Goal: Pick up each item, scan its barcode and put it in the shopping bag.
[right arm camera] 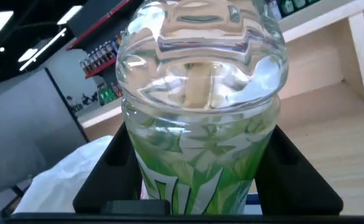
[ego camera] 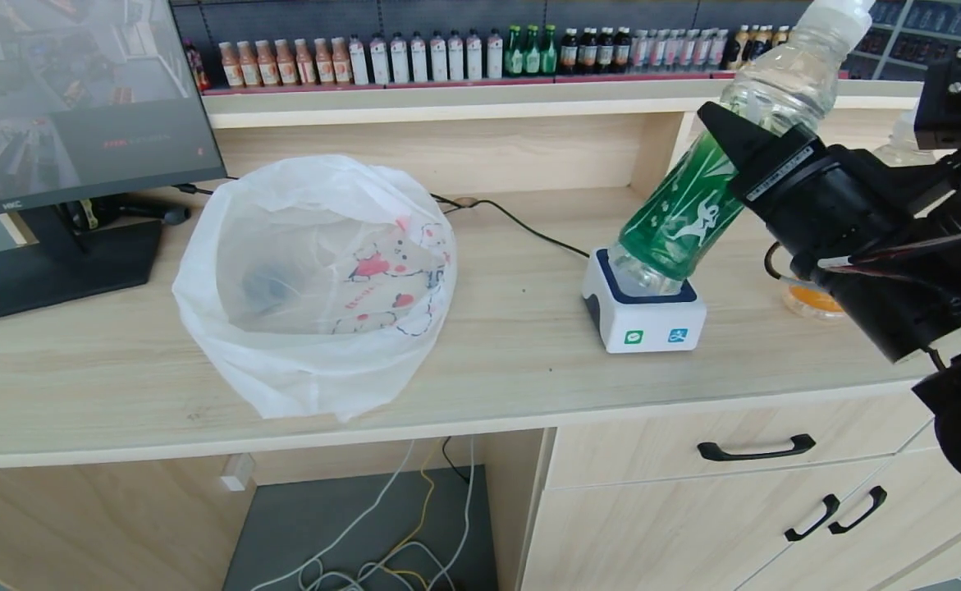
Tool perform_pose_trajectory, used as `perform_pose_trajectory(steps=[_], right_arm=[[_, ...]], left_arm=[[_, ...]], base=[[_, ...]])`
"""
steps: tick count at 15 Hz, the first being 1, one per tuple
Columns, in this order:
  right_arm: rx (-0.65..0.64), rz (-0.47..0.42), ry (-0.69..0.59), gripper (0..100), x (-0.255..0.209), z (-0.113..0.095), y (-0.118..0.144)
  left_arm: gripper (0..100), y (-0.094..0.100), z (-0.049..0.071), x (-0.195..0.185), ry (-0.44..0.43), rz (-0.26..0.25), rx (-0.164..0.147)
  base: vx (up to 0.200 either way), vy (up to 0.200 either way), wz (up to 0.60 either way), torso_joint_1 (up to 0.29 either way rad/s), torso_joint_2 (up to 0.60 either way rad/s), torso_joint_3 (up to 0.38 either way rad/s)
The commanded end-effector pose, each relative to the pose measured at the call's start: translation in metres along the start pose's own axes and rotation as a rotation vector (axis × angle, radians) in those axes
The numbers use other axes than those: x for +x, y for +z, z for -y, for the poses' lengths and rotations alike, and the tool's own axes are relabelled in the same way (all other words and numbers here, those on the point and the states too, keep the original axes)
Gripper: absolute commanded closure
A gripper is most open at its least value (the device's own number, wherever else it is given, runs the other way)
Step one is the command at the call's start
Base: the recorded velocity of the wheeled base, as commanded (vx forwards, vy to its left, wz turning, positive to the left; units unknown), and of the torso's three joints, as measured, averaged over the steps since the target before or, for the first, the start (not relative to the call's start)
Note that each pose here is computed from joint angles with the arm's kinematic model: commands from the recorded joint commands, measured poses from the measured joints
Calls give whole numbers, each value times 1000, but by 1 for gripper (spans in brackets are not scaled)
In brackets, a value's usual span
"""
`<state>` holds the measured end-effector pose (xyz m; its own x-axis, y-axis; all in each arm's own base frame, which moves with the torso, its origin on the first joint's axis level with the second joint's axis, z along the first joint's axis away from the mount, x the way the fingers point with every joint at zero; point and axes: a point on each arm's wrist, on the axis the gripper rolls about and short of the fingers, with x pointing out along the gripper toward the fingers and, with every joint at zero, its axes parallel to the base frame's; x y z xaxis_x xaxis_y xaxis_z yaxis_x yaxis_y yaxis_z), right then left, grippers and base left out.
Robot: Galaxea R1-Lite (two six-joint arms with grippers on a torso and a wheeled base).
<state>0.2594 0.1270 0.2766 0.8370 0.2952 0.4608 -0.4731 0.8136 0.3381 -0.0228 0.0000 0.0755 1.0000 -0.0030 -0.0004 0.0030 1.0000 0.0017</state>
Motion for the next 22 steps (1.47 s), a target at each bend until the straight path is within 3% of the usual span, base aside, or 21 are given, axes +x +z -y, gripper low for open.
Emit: perform_pose_trajectory(steps=[1,4,7,10,17,22], right_arm=[[-164,38,90,100,-8,-16,18],[-402,96,99,100,-17,-20,31],[-418,154,125,100,-24,-18,25],[-428,144,151,100,-38,-11,8],[-456,167,141,100,-22,0,7],[-437,188,138,100,-19,-1,11]], left_arm=[[0,0,0,0,0,0,0],[0,0,0,0,0,0,0],[0,0,0,0,0,0,0],[0,0,0,0,0,0,-2],[0,0,0,0,0,0,0],[0,0,0,0,0,0,-2]], base=[[0,0,0,0,0,0],[0,0,0,0,0,0],[0,0,0,0,0,0],[0,0,0,0,0,0],[0,0,0,0,0,0],[0,200,0,-1,2,2]])
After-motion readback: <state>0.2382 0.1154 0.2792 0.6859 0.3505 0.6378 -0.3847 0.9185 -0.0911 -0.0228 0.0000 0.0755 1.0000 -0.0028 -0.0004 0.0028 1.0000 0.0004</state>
